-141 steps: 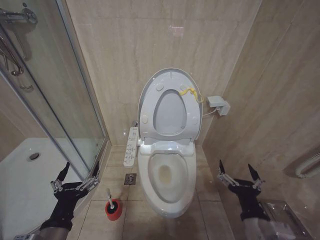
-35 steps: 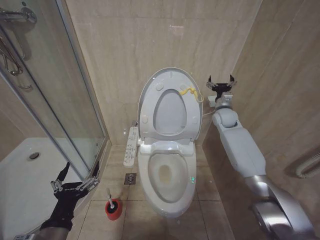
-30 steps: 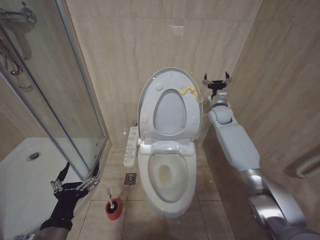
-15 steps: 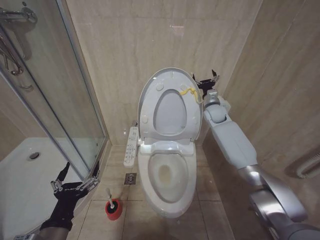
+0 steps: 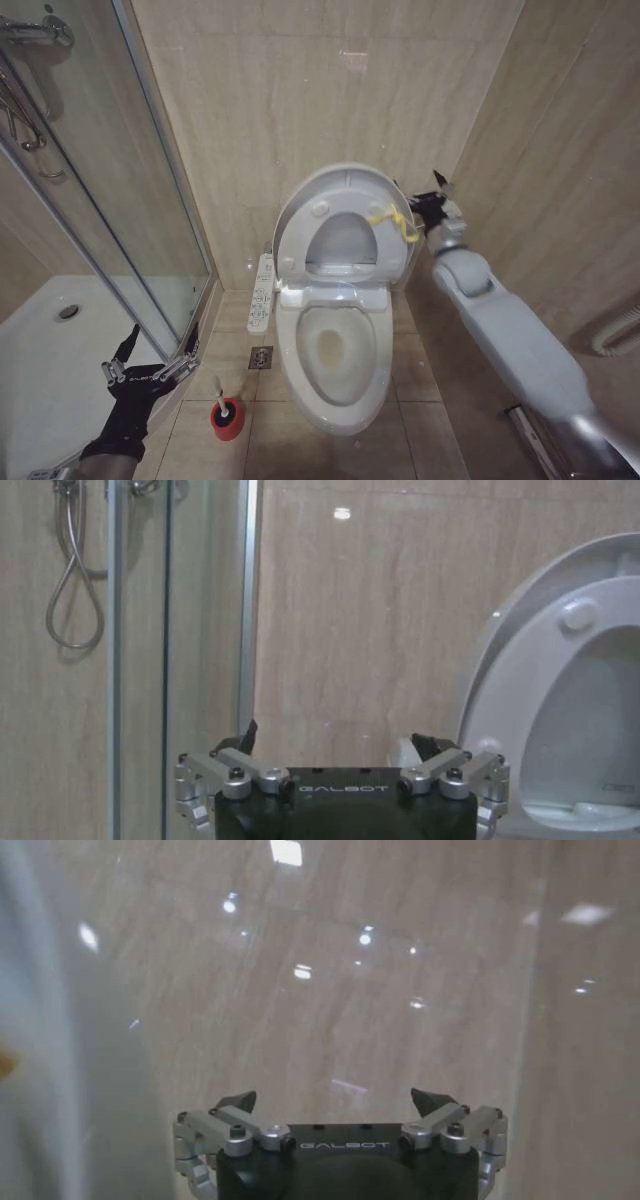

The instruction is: Open the toilet lid, clean the toilet bowl with a toilet brush, close the toilet lid, and flush.

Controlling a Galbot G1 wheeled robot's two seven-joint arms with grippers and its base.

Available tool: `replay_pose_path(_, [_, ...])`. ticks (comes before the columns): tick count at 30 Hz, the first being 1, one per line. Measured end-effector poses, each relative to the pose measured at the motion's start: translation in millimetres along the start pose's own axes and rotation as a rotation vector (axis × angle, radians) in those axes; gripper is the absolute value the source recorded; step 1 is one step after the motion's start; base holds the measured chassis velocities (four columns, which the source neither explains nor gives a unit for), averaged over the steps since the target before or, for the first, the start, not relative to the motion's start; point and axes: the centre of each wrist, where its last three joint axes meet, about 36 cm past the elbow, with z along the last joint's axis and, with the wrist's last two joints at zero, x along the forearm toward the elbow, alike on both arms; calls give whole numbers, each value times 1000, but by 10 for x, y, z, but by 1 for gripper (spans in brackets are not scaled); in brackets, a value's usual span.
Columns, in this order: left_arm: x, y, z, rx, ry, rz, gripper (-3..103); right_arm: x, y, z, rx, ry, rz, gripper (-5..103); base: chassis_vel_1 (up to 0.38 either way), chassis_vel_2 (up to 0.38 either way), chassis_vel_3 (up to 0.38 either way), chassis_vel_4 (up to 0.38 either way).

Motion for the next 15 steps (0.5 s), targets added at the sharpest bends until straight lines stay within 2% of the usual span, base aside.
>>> replay_pose_path(3, [0, 0, 0, 0, 0, 0, 100, 230, -26, -111, -14, 26, 7, 100, 0, 0, 0, 0])
replay_pose_path(6, [0, 0, 0, 0, 0, 0, 100, 689, 75, -313, -80, 94, 30, 100, 0, 0, 0, 0])
replay_pose_path(7, [0, 0, 0, 0, 0, 0, 100, 689, 75, -313, -80, 94, 30, 100, 0, 0, 0, 0])
replay_pose_path(10, [0, 0, 0, 0, 0, 0, 100, 1036, 156, -385, -142, 151, 46, 100, 0, 0, 0, 0])
replay_pose_path(15, [0, 0, 0, 0, 0, 0, 100, 1364, 137, -330, -166, 205, 56, 100, 0, 0, 0, 0])
